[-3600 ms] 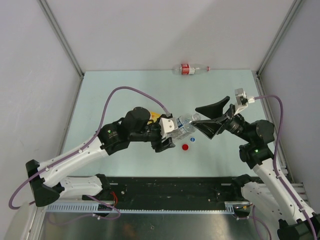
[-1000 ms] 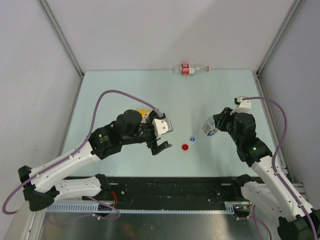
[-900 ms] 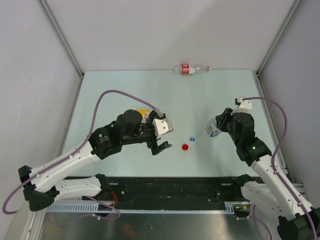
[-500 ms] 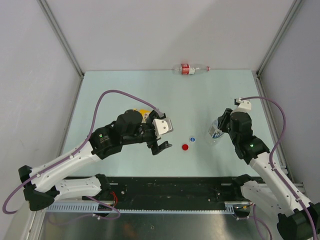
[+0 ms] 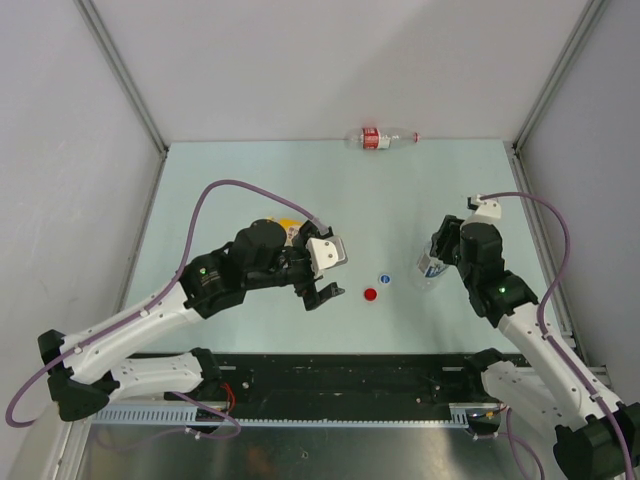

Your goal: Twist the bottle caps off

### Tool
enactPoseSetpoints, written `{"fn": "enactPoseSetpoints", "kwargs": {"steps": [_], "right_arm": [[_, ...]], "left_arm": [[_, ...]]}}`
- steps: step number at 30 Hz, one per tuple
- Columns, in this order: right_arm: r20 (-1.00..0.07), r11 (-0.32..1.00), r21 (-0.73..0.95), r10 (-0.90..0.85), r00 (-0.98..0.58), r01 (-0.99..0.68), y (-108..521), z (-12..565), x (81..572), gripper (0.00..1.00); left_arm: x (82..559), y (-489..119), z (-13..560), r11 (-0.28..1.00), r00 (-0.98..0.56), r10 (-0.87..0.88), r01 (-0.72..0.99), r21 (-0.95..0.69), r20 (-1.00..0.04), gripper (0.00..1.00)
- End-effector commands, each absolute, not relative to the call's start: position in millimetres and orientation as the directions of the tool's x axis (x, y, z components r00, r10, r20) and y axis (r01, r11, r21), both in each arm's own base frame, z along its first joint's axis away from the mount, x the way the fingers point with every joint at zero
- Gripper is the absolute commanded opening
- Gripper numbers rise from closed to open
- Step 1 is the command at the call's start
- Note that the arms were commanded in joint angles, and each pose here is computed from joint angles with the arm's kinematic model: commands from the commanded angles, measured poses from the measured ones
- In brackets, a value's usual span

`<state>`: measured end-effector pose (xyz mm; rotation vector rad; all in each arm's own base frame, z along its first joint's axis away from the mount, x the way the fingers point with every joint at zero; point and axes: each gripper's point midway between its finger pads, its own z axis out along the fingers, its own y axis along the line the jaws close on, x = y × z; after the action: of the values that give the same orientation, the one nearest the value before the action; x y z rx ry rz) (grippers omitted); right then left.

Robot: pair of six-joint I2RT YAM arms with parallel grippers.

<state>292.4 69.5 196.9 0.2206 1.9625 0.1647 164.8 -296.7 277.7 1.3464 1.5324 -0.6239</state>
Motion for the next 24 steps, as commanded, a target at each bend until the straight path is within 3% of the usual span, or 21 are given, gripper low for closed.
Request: {"fn": "enactPoseSetpoints", "kwargs": {"steps": [1,13,19,24], "right_arm": [[-0.906,0.971,0.231,0.240,-0.349,0.067,70,211,295,0.62],[-0.898,0.924,0.369,0.325,-0.296,-0.105,98,246,286,0.98],[-0.896,0.880,0.424,0.374,-0.240,-0.213,109,276,276,0.99],[-0.897,0.860,0.435,0.388,-0.211,-0.266,113,290,269,0.99]], "left_arm": [[167,-300,286,0.266,0.108,0.425,0.934,0.239,-0.898,1.00],[170,-302,281,0.271,0.095,0.438,0.934,0.233,-0.894,0.99],[176,-300,280,0.309,0.081,0.449,0.921,0.239,-0.890,0.99],[200,-289,276,0.441,0.021,0.481,0.858,0.262,-0.877,1.00]]}}
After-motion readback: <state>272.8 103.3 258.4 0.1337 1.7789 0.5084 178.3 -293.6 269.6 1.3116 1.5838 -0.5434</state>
